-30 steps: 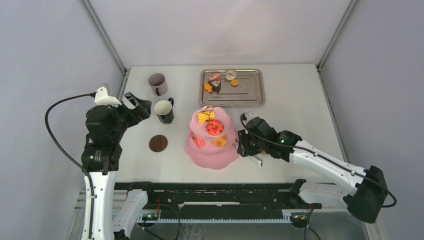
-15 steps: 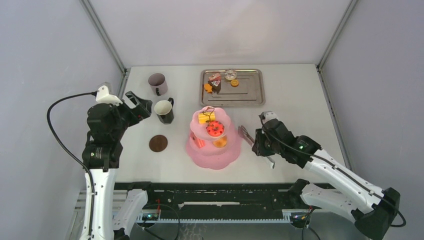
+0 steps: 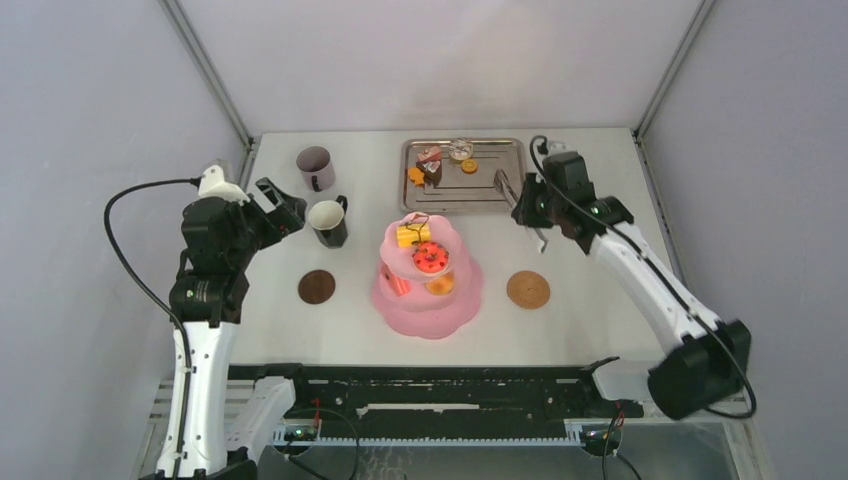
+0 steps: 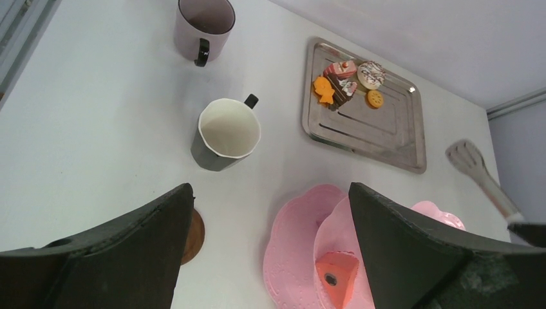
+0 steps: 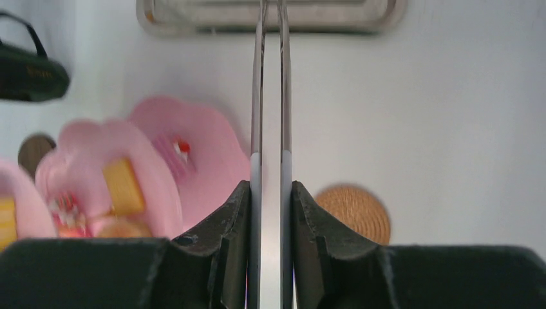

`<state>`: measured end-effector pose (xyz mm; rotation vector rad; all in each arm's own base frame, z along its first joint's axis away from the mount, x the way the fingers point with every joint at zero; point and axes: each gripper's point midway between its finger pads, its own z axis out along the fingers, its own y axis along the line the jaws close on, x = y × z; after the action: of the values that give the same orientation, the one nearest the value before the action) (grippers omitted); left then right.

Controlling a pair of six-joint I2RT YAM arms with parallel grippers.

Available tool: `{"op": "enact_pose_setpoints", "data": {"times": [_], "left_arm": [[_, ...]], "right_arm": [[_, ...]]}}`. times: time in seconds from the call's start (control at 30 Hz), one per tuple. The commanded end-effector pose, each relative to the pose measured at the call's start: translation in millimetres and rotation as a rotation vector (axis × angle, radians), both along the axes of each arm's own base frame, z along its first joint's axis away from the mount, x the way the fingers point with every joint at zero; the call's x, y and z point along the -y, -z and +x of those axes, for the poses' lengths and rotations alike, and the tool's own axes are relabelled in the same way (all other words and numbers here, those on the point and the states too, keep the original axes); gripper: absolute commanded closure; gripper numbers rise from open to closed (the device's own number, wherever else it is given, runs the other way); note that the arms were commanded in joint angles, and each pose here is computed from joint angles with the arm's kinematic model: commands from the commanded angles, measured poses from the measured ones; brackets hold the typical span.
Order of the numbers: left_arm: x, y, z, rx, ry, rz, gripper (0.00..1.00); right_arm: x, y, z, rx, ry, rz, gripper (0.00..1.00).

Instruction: Serve the afternoon tea

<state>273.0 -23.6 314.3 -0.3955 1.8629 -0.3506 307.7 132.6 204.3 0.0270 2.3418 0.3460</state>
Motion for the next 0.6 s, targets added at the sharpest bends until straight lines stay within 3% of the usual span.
{"op": "enact_pose_setpoints", "data": {"times": [0.0,0.13,0.37,0.57], "left_arm": [[-8,-21,7,0.054,-0.040,0.013,0.06],[-12,-24,15,0.038,-0.057,0.025,0.06],[-19,-27,27,0.012,-0.089,0.042,0.06],[-25,-24,34,-0.005,-0.117,0.049,0.06]], "right_arm": [[-19,-41,77,0.162,-0.032,0.063,1.00],[-30,-36,131,0.129,-0.028,0.096,1.00],[-41,-18,210,0.085,-0.001,0.209,0.68],[-42,-2,247,0.051,0.020,0.262,0.55]]}}
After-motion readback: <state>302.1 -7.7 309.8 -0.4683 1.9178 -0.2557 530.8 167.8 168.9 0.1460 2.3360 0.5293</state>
